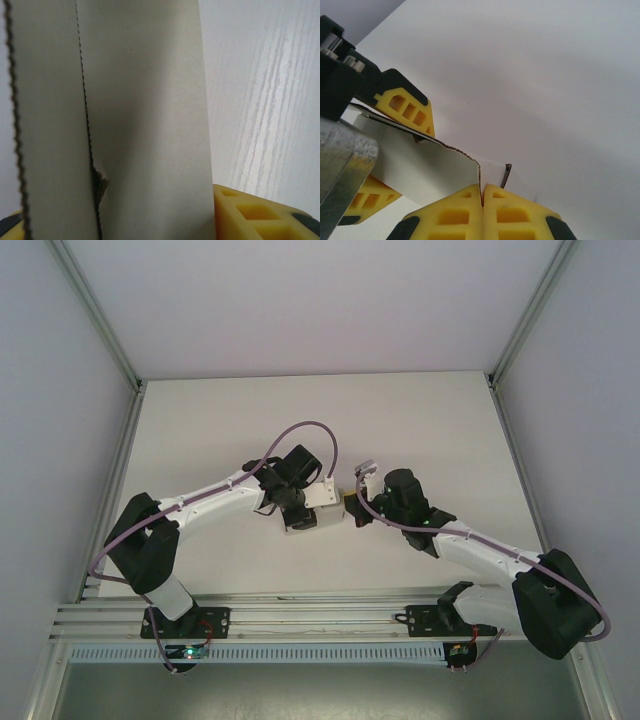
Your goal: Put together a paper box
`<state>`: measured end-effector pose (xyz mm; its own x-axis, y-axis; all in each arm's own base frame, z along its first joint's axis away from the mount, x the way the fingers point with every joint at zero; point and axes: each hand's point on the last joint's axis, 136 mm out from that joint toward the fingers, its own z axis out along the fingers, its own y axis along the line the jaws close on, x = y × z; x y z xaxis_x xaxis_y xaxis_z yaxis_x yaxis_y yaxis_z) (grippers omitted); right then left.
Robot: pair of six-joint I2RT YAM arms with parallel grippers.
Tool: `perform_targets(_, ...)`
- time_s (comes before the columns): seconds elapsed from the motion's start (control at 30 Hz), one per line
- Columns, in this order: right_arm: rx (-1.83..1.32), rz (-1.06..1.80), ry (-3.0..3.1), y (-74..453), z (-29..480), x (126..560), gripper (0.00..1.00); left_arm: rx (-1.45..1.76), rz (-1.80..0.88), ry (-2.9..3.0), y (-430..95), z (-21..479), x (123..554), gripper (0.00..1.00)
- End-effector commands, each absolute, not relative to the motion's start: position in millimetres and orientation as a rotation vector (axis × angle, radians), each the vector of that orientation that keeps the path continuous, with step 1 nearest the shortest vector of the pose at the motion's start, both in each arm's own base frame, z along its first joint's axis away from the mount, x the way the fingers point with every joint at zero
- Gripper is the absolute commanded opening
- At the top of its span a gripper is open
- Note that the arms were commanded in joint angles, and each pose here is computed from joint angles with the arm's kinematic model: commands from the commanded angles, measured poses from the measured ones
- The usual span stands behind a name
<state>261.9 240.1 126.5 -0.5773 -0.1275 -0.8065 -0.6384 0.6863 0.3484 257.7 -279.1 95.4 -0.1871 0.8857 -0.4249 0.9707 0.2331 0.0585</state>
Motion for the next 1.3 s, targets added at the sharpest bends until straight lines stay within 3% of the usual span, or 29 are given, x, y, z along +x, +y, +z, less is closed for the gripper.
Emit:
perform_targets(0.0, -0.716, 0.803, 2.198, 242, 84, 231, 0.0, 1.69, -0.327, 2.155, -279, 87, 261, 0.51)
perform_targets(0.57, -0.591, 0.586, 2.189, 228, 77, 237, 0.0, 1.608, -0.329, 2.085, -294, 97, 289, 0.54)
perform_targets(0.7, -0.601, 0.53, 2.199, 228, 73, 238, 0.0, 1.594, -0.347, 2.089, -293, 107, 286, 0.7)
perform_targets(0.8, -0.567, 0.477, 2.214, 222, 76, 241, 0.0, 1.581, -0.382, 2.078, -294, 119, 281, 0.96)
perform_targets(0.83, -0.558, 0.473, 2.215, 222, 78, 242, 0.0, 1.57, -0.382, 2.073, -294, 122, 281, 1.0)
perform_targets(1.13, -0.479, 0.407, 2.249, 221, 85, 248, 0.0, 1.398, -0.357, 2.102, -285, 168, 281, 1.0)
perform_targets(1.27, -0.429, 0.372, 2.259, 218, 89, 250, 0.0, 1.08, -0.218, 2.205, -257, 189, 296, 1.0)
